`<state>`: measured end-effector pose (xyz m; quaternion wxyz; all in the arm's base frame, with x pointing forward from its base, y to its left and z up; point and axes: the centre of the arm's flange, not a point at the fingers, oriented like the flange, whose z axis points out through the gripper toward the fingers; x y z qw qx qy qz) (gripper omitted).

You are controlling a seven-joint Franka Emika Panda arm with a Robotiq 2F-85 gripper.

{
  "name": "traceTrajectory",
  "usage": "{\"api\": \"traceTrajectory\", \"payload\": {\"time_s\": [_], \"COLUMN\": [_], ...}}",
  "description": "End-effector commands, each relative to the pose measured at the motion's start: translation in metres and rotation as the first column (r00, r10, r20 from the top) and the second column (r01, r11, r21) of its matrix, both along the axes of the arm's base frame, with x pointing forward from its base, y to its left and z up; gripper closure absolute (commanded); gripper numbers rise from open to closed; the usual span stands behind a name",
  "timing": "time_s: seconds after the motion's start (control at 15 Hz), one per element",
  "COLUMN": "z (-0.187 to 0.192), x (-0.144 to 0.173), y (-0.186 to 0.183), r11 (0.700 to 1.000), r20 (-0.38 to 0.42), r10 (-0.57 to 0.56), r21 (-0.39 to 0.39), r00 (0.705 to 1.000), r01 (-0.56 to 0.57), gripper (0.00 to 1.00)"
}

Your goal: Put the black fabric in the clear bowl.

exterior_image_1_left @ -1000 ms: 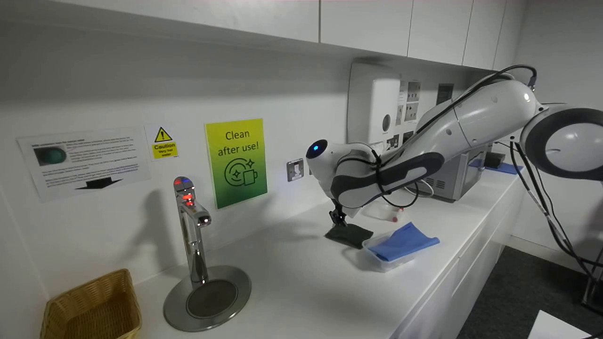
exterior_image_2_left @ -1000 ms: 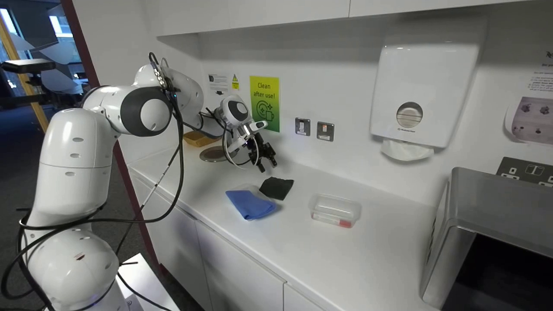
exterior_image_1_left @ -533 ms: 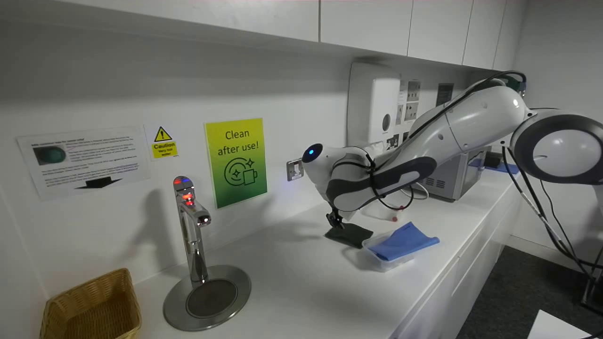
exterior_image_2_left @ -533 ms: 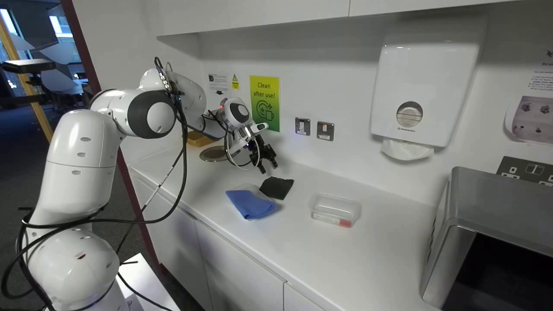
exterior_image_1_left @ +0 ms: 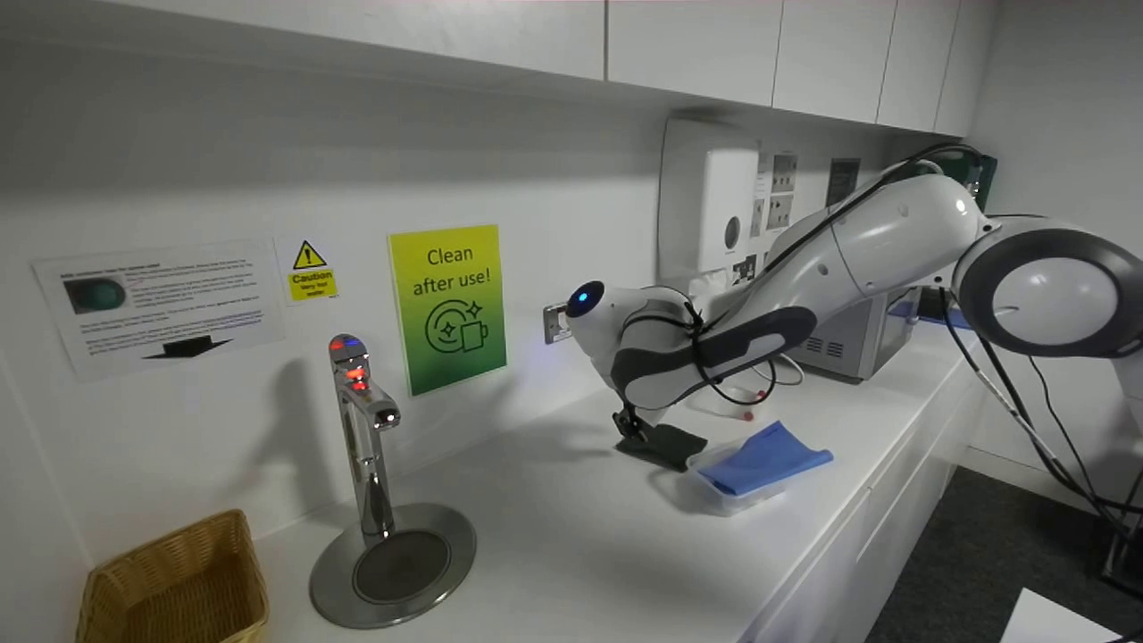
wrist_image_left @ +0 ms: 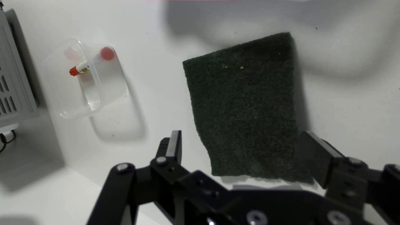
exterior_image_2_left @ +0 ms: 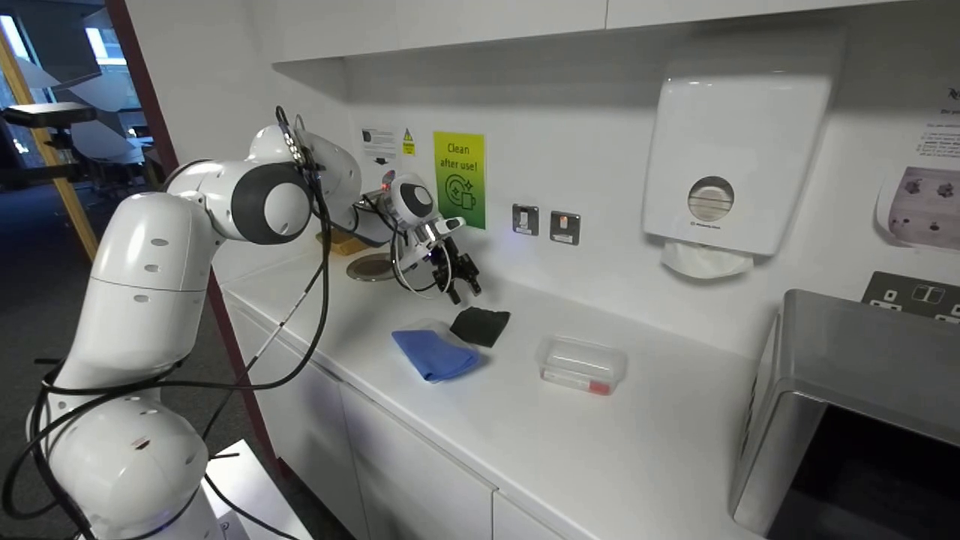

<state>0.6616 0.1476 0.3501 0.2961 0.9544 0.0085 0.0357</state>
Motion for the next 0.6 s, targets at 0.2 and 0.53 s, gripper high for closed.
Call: {"api": "traceTrajectory", "payload": {"time_s": [0.2, 0.53], "z": [-0.005, -0.012], "x": [0.009, 0.010], "y": [0.001, 0.000], "r11": [1.000, 0.999], "r20": [-0.034, -0.045], "r10": [-0.022, -0.024], "r21": [-0.019, -0.022], "r00": [0.999, 0.999], "r01": [0.021, 0.023], "gripper": [0.00, 0.00]}}
